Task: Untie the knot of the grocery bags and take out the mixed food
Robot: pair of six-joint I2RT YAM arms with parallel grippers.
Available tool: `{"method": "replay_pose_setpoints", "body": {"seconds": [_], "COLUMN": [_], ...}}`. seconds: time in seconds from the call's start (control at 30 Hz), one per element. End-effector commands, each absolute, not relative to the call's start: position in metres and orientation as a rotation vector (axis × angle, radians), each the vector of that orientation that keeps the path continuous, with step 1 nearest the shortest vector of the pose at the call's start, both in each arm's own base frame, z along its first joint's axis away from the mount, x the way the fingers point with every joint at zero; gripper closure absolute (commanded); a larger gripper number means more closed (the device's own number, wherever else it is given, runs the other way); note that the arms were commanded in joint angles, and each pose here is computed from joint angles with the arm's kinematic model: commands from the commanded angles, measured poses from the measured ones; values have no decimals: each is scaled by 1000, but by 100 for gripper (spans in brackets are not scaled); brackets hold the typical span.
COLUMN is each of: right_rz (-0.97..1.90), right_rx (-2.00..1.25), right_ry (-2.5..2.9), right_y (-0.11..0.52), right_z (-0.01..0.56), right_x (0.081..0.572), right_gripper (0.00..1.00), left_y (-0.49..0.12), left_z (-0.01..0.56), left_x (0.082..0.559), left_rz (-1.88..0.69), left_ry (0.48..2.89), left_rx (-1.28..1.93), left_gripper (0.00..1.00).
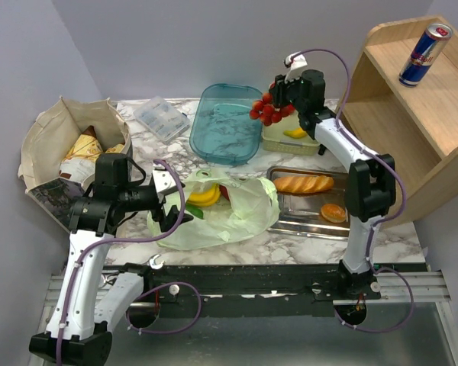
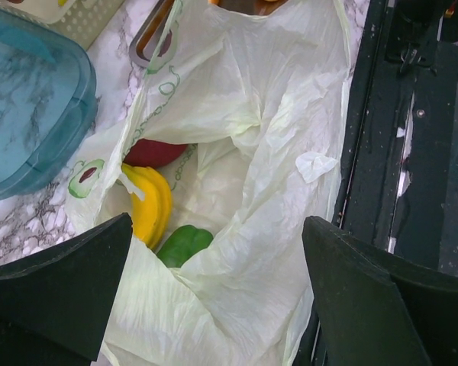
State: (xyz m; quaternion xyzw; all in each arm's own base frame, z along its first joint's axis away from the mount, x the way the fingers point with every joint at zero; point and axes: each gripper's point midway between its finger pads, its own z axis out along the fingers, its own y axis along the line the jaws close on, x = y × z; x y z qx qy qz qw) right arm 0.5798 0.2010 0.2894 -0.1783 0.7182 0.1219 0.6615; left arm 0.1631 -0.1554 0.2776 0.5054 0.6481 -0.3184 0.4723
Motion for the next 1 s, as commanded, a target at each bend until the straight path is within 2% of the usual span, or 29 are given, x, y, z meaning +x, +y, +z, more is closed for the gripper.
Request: {"method": "replay_pose_setpoints", "body": {"seconds": [0.0,0.1,0.13,0.2,0.27,0.3,0.43,0.57,0.73,0.9,0.97], "right_rz": [217,188,177,156,163,191,385,663,940,989,996], "right_rx": [-402,-439,-451,-475,-487,-498,-560,-694,-885,-1093,-1140], "right_ry": [1652,1676,1679,1696,1714,1720,1750,1788,1854,1862,1897], "right_y": [180,180,179,178,179,182,203,229,260,293,295], "right_z": [262,236,230,219,222,227,267,304,320,305,287], "right_x": [610,618,619,623,621,616,575,499,386,299,279], "right_gripper": [99,99,96,50,24,19,13,13,12,10,10], "left_y": [-154,-154,-154,-155,-154,-154,-155,-162,-175,-185,-188], "left_z": [271,267,267,264,262,260,253,245,228,204,189], "left_x": [162,166,166,168,171,172,173,172,181,201,207], "left_rz": [-736,-722,-718,-714,-705,-699,-694,-707,-705,-679,-664], "left_ry": [1604,1612,1614,1624,1634,1639,1631,1593,1576,1624,1650], "left_rx": [1283,1286,1287,1289,1289,1290,1303,1349,1400,1416,1436], "left_gripper": [6,6,6,6,5,5,6,15,37,64,66]}}
